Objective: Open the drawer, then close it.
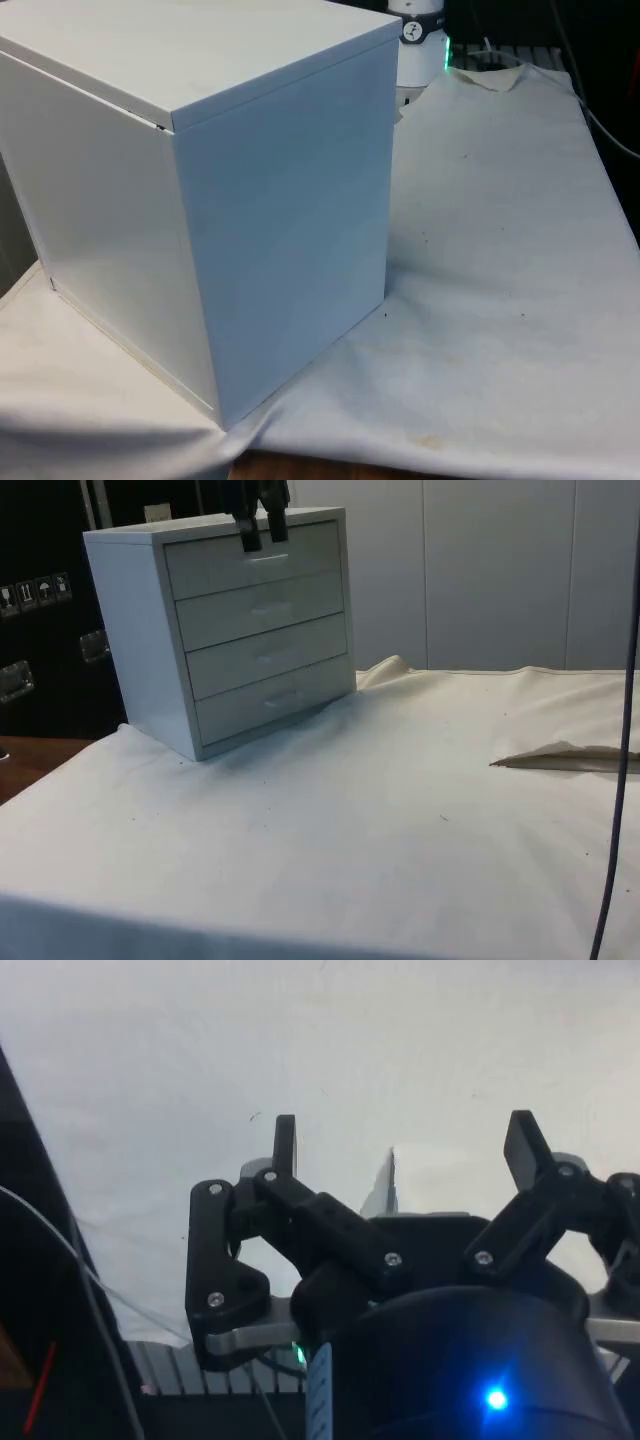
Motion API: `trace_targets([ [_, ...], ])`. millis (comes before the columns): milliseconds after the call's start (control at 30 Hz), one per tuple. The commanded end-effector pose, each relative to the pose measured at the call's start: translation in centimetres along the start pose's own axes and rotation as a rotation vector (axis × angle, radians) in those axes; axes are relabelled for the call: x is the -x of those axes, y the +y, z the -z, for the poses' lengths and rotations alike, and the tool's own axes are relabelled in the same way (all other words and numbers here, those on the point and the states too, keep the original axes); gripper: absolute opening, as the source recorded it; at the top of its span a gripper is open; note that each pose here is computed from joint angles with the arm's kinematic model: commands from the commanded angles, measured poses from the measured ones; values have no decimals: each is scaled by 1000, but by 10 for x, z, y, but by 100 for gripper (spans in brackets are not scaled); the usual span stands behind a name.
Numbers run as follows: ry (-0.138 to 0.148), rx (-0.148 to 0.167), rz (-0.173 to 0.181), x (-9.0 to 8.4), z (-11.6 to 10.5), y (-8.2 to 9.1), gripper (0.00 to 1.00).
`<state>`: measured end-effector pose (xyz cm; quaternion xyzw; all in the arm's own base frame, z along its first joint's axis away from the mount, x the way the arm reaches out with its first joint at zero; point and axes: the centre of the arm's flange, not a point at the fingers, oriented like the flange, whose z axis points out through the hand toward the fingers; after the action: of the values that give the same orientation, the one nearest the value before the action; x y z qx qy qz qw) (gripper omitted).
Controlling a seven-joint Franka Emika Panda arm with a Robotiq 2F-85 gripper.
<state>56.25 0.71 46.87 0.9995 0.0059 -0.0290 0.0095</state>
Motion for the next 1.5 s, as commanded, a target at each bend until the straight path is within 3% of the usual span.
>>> trace_targets([
  [0, 2, 3, 1, 0, -2, -1, 100],
  [33, 22, 14, -2, 2, -2, -3, 100],
  [233, 31, 44, 4, 8, -13, -8, 100],
  [267, 16, 32, 5, 5, -13, -8, 100],
  [300, 30, 51, 6, 9, -14, -10, 100],
  [500, 17, 100, 25, 16, -18, -12, 100],
  [533, 8, 88, 25, 15, -18, -12, 100],
  [567, 14, 109, 29, 18, -18, -12, 100],
  [800, -4, 173, 57, 29, -21, -14, 100],
  [833, -8, 162, 58, 28, -21, -13, 100],
  [1100, -13, 231, 79, 35, -26, -19, 100],
  [1133, -19, 221, 80, 34, -27, -18, 100],
  [1167, -16, 247, 85, 37, -27, -20, 100],
  [1467, -27, 313, 106, 46, -31, -24, 100],
])
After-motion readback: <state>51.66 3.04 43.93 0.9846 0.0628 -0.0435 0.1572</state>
